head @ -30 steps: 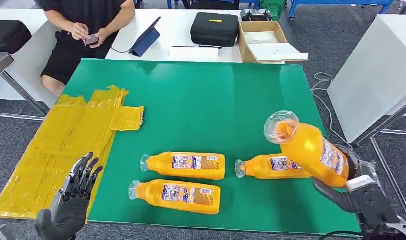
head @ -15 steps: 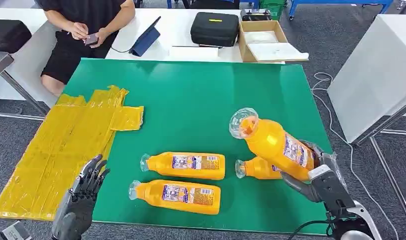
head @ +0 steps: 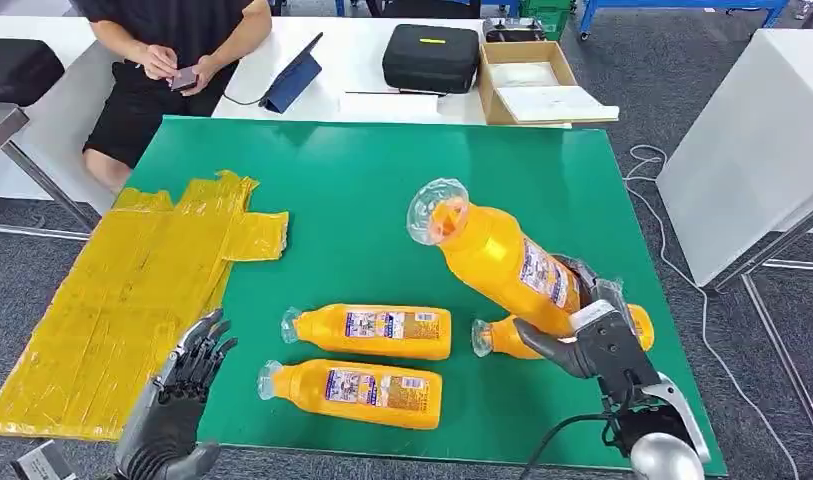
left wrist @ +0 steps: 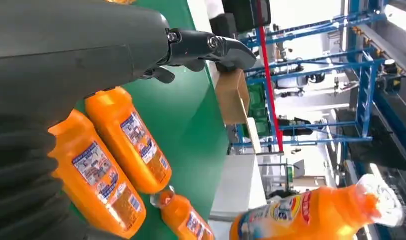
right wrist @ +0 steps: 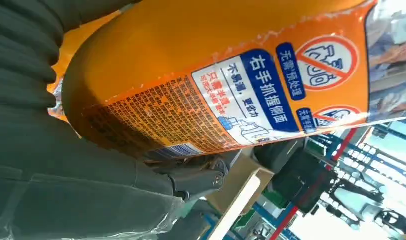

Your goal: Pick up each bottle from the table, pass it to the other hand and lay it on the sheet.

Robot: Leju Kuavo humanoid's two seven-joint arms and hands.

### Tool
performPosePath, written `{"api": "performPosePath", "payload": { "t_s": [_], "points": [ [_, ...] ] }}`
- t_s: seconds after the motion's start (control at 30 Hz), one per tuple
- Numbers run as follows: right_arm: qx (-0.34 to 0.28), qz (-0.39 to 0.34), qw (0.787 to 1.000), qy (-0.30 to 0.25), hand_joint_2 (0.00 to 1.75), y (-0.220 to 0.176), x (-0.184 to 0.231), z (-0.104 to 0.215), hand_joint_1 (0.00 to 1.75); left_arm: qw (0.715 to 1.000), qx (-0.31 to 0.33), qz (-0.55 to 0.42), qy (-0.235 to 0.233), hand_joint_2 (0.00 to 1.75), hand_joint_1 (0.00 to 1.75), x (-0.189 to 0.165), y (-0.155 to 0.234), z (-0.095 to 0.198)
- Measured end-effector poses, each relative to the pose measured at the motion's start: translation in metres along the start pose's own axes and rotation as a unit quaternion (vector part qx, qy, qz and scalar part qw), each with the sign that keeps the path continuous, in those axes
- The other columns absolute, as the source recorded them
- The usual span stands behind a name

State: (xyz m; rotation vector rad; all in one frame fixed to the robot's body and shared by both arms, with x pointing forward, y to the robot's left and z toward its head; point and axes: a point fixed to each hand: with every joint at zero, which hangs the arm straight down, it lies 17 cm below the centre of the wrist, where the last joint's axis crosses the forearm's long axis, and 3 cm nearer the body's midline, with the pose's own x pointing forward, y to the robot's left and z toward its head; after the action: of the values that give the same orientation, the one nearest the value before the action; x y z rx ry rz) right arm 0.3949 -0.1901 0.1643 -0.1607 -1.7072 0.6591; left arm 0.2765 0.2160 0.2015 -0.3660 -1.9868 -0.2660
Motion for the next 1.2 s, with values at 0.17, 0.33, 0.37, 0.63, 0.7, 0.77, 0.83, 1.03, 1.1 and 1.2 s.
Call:
{"api": "performPosePath", "payload": {
  "t_s": [0.17,0.33,0.37,0.63,0.7,0.77,0.83,1.03,1.1,1.2],
  "points": [
    [0.004,-0.003,1.0,-0.01,1.75,0.009,0.011,-0.006,1.73,1.0,-0.007,0.003,-0.003,1.75,0.0,-0.001,-0.004,-0.004],
    [0.024,-0.014,0.999,-0.037,1.75,0.03,0.041,-0.028,1.75,1.0,-0.013,0.0,-0.003,1.75,0.0,-0.005,-0.009,-0.023],
    [0.03,-0.015,0.999,-0.04,1.75,0.034,0.046,-0.031,1.75,1.0,-0.014,0.001,0.0,1.75,0.0,-0.006,-0.01,-0.025],
    [0.065,-0.041,0.996,-0.051,1.75,0.068,0.078,-0.048,1.75,0.999,-0.042,0.024,-0.008,1.75,0.0,-0.001,-0.035,-0.044],
    [0.075,-0.048,0.995,-0.05,1.75,0.077,0.088,-0.057,1.75,0.998,-0.049,0.029,-0.011,1.75,0.0,0.0,-0.038,-0.052],
    [0.081,-0.052,0.994,-0.053,1.75,0.084,0.096,-0.064,1.75,0.998,-0.053,0.032,-0.014,1.75,0.0,0.001,-0.041,-0.058],
    [0.086,-0.055,0.993,-0.054,1.75,0.09,0.101,-0.068,1.75,0.998,-0.055,0.033,-0.016,1.75,0.0,0.001,-0.043,-0.062],
    [0.107,-0.053,0.992,-0.052,1.75,0.108,0.11,-0.079,1.73,0.997,-0.062,0.052,-0.014,1.75,0.0,0.002,-0.047,-0.072],
    [0.118,-0.051,0.99,-0.05,1.75,0.12,0.115,-0.086,1.75,0.996,-0.058,0.06,-0.012,1.75,0.0,0.003,-0.047,-0.083],
    [0.137,-0.048,0.988,-0.043,1.75,0.14,0.118,-0.092,1.75,0.996,-0.047,0.08,-0.008,1.75,0.0,0.003,-0.047,-0.101]
  ]
}}
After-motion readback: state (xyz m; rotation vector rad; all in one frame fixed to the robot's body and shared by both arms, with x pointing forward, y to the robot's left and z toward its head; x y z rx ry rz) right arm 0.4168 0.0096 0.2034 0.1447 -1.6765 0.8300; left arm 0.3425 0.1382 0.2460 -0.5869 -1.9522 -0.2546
